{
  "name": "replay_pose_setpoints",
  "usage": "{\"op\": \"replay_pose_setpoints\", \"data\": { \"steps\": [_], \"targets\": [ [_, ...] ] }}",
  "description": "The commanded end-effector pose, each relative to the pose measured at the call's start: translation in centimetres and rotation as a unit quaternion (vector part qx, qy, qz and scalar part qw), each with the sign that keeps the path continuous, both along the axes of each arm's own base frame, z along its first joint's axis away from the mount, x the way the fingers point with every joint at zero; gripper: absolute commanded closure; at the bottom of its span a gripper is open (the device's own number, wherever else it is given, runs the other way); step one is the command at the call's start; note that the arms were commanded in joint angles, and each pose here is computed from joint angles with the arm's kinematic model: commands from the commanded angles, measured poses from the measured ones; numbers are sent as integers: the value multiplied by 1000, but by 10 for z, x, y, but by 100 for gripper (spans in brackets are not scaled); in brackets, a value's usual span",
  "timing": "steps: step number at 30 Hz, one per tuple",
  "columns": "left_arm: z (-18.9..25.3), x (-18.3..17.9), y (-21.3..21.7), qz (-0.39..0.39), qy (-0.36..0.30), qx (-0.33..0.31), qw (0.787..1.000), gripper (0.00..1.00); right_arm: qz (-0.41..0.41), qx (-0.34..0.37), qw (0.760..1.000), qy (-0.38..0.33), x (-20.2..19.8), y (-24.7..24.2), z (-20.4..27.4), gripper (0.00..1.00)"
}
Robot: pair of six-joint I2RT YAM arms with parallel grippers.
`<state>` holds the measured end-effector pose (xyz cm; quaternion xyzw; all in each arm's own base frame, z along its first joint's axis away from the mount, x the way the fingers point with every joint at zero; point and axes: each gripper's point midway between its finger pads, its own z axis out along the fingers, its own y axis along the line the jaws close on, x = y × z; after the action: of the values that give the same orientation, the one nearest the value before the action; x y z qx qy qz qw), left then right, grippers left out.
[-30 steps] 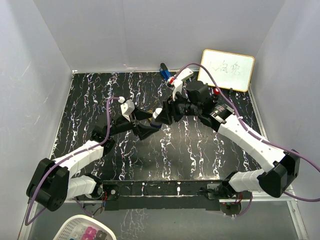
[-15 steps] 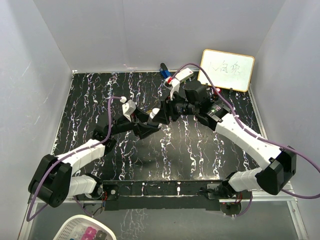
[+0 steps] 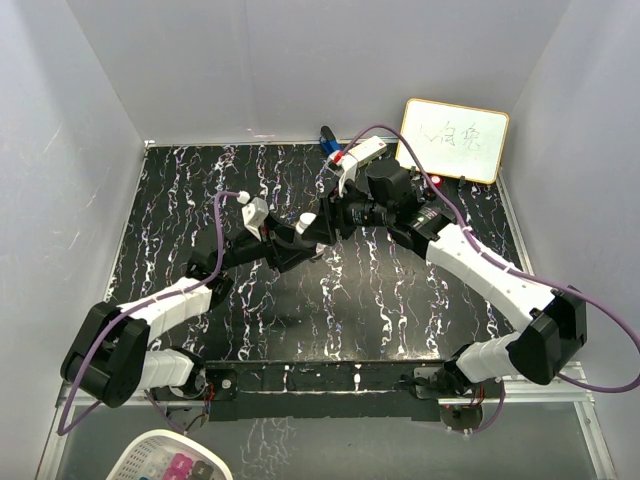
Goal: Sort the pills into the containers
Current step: Unscrew the lid of the pill bottle.
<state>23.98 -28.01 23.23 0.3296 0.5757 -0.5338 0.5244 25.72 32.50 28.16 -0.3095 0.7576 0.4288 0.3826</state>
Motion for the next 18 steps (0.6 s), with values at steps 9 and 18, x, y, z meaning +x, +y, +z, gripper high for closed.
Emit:
{"op": "replay_pose_setpoints", "data": {
  "steps": [9,18],
  "targets": [
    [6,15,8,60,-44,15,997,100,-54,67,994,-64,15,-1,43,8],
    [4,27,16,113,-85,30,990,100,-238,135,956,-106,47,-41,70,2]
  ]
}}
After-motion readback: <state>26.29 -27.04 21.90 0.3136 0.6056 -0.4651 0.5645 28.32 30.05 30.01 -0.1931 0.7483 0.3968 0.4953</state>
